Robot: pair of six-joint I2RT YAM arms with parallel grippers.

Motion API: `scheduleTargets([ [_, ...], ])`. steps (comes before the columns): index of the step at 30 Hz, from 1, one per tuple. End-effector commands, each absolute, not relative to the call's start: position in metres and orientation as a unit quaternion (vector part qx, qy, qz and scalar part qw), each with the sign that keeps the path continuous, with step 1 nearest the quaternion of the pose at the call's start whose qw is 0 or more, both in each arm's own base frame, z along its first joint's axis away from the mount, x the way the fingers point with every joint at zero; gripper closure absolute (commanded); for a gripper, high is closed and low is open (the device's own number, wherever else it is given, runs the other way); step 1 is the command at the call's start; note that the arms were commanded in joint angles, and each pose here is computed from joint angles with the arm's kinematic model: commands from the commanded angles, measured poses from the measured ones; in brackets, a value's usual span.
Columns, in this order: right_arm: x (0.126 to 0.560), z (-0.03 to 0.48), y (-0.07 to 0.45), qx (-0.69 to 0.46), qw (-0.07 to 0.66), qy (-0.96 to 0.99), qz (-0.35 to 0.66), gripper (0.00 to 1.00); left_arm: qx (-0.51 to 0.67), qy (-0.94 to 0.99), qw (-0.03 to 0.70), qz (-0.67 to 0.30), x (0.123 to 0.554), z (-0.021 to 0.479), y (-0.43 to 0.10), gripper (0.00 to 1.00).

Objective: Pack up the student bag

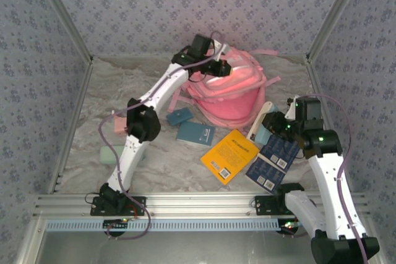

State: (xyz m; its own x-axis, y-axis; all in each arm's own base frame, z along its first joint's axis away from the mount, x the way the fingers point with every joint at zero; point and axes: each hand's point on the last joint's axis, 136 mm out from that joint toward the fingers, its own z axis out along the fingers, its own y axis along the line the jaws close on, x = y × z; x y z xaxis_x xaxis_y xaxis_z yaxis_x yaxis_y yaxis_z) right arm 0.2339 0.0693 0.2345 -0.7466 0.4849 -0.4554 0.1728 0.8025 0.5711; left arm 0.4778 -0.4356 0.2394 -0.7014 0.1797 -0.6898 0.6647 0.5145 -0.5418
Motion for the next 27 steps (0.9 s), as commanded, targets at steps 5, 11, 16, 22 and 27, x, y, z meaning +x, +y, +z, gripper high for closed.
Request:
scheduleTargets([
  [5,0.257,0.249,0.079,0.225,0.319,0.864,0.319,0.78,0.252,0.727,0.403,-0.495,0.466,0.402,-0.401,1.0],
  [11,0.314,0.257,0.099,0.266,0.327,0.798,0.431,0.77,0.257,0.726,0.387,-0.508,0.461,0.402,-0.394,1.0],
  [16,0.362,0.258,0.113,0.256,0.33,0.784,0.458,0.77,0.262,0.728,0.371,-0.514,0.456,0.395,-0.394,1.0],
  [22,0.412,0.232,0.137,0.265,0.306,0.798,0.447,0.76,0.265,0.723,0.365,-0.522,0.453,0.396,-0.393,1.0],
  [27,0.462,0.21,0.175,0.296,0.294,0.778,0.47,0.73,0.259,0.717,0.37,-0.531,0.459,0.403,-0.385,1.0],
])
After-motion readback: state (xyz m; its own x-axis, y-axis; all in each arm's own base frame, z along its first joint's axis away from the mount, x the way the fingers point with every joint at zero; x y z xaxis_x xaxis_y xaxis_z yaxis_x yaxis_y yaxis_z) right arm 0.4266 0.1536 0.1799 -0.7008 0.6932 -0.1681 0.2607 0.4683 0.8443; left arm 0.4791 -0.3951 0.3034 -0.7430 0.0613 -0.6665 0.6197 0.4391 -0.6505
